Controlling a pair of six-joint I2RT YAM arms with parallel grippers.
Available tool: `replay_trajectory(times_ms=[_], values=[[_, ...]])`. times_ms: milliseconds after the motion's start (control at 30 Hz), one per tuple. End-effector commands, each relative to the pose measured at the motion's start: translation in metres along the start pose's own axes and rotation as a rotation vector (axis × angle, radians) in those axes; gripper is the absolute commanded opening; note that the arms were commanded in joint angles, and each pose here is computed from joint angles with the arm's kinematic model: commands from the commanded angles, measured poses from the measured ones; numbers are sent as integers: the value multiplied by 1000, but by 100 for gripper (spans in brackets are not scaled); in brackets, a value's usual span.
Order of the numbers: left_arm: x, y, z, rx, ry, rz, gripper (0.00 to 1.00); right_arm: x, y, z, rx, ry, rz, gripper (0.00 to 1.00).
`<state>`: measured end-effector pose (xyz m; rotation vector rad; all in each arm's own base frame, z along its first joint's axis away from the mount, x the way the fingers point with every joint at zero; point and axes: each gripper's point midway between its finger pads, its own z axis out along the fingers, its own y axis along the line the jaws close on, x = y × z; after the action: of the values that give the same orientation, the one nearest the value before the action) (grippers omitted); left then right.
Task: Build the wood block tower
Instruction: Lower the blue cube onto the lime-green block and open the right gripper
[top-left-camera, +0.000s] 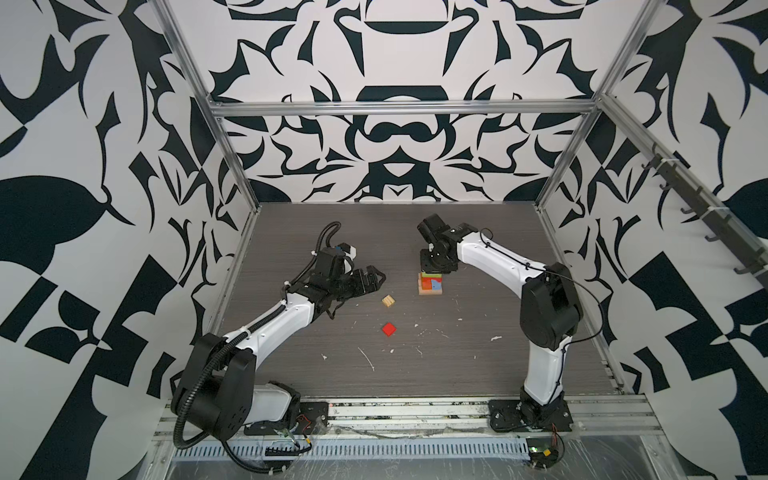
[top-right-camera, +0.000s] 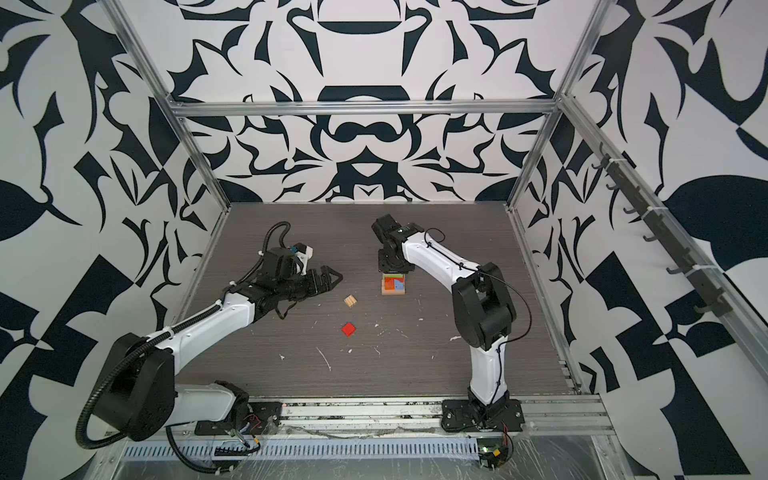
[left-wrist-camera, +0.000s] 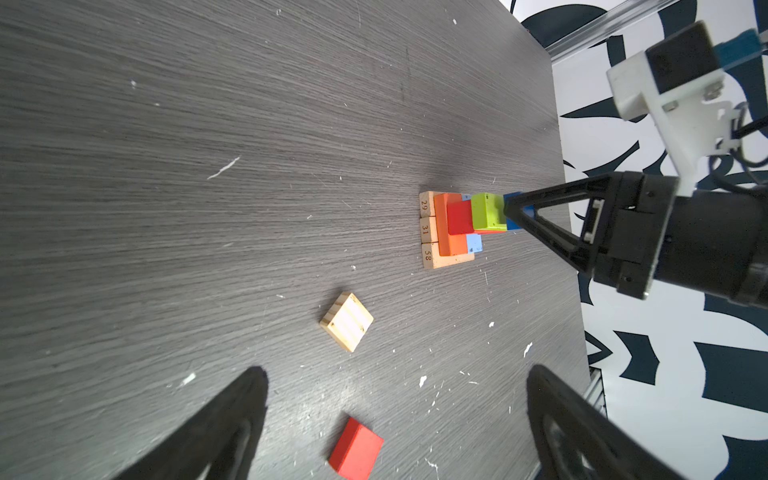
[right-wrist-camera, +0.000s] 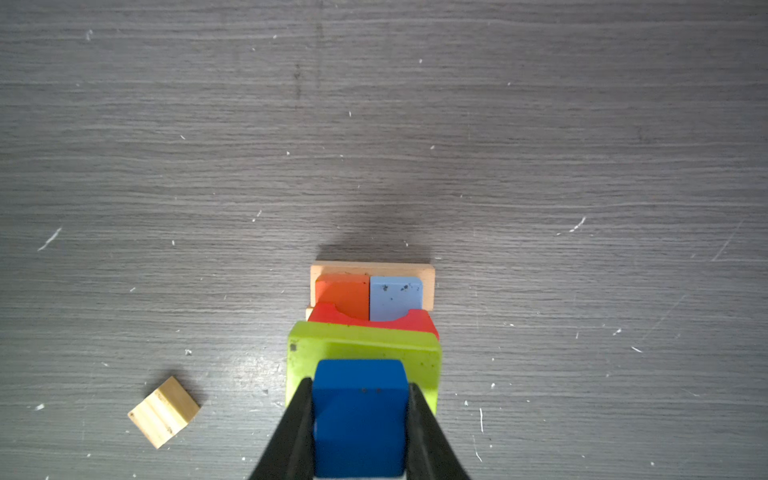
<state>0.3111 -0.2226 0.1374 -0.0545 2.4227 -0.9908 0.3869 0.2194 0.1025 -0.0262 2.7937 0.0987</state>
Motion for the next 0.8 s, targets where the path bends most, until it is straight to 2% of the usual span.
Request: replay_trajectory(times_ms=[0, 767], values=[[4, 0, -3, 0, 3, 5, 99, -11, 1, -8, -1, -29, 2, 21], [5, 0, -4, 1, 4, 6, 100, -12, 2, -8, -3, -37, -1, 29]])
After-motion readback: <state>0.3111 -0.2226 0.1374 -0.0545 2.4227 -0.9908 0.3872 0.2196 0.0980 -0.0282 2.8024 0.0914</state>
